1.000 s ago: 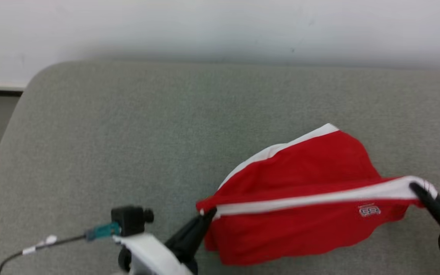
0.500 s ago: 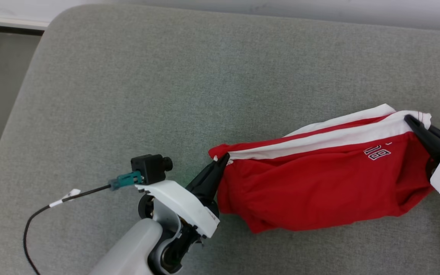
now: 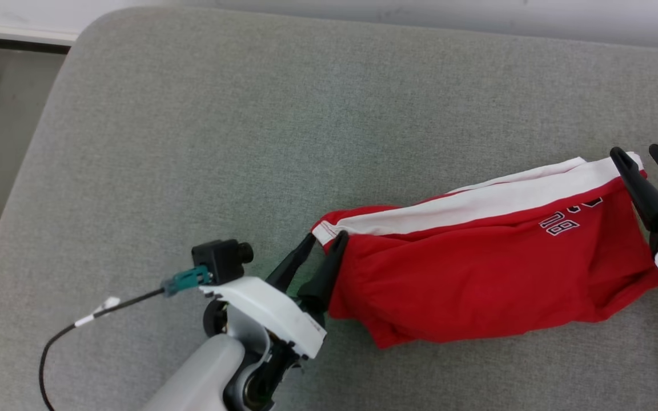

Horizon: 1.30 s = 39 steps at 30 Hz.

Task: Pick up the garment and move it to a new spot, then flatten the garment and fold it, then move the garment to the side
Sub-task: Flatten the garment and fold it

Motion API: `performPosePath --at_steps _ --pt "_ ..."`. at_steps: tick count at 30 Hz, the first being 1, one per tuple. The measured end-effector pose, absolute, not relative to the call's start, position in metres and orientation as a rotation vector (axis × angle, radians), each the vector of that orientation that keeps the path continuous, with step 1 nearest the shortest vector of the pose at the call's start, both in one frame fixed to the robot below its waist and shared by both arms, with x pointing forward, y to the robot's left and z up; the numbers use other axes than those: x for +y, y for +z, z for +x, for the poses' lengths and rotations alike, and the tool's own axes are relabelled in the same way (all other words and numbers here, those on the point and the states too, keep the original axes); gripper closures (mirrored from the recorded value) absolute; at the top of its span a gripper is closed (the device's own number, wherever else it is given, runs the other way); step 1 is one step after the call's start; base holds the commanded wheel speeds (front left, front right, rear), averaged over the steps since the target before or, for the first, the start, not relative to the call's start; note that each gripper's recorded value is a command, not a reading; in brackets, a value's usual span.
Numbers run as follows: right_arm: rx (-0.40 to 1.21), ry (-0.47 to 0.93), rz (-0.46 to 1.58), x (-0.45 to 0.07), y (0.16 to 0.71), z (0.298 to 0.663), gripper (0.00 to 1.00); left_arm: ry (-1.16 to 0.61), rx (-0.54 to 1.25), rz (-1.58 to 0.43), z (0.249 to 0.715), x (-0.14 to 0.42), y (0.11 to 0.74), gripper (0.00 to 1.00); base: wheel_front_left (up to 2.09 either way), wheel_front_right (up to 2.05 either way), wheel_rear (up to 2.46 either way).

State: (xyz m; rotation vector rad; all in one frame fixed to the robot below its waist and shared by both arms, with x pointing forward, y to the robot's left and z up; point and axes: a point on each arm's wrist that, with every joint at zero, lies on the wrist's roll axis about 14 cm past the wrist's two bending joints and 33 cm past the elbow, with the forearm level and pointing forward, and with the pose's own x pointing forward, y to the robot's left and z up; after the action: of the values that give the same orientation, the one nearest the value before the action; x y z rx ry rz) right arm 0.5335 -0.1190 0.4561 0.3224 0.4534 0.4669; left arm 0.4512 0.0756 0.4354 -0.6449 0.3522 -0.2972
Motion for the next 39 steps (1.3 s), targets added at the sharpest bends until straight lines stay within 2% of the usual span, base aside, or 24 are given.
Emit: performPosePath --at_steps 5,12,17,23,31,32,33,34,39 --pt "0.454 0.449 0.279 -0.142 0.459 0.515 0.00 -0.275 0.317 -0.491 0.442 0.089 0.436 0.00 0.00 0.00 0.00" --pt "0.586 0.457 0.132 -0.158 0.436 0.476 0.00 -0.239 0.213 -0.265 0.430 0.109 0.450 0.00 0.00 0.00 0.00" --pt "0.614 0.431 0.115 -0.156 0.426 0.479 0.00 -0.162 0.109 -0.138 0.431 0.129 0.466 0.00 0.00 0.00 0.00" --pt "0.701 0.410 0.121 -0.141 0.407 0.496 0.00 -0.094 -0.035 -0.083 0.438 0.139 0.499 0.00 0.00 0.00 0.00" --pt "0.842 0.427 0.134 -0.116 0.386 0.501 0.00 -0.067 -0.034 -0.077 0.427 0.146 0.494 0.00 0.00 0.00 0.00" --pt "0.854 0.433 0.134 -0.114 0.385 0.499 0.55 -0.065 -0.034 -0.079 0.426 0.147 0.493 0.00 0.00 0.00 0.00" --pt "0.866 0.441 0.131 -0.111 0.385 0.498 0.87 -0.063 -0.034 -0.081 0.425 0.148 0.493 0.00 0.00 0.00 0.00" --pt "0.869 0.450 0.132 -0.109 0.386 0.496 1.00 -0.061 -0.034 -0.084 0.423 0.148 0.493 0.00 0.00 0.00 0.00" --pt "0.822 0.444 0.228 -0.105 0.399 0.493 1.00 -0.072 -0.021 -0.095 0.416 0.145 0.488 0.00 0.00 0.00 0.00"
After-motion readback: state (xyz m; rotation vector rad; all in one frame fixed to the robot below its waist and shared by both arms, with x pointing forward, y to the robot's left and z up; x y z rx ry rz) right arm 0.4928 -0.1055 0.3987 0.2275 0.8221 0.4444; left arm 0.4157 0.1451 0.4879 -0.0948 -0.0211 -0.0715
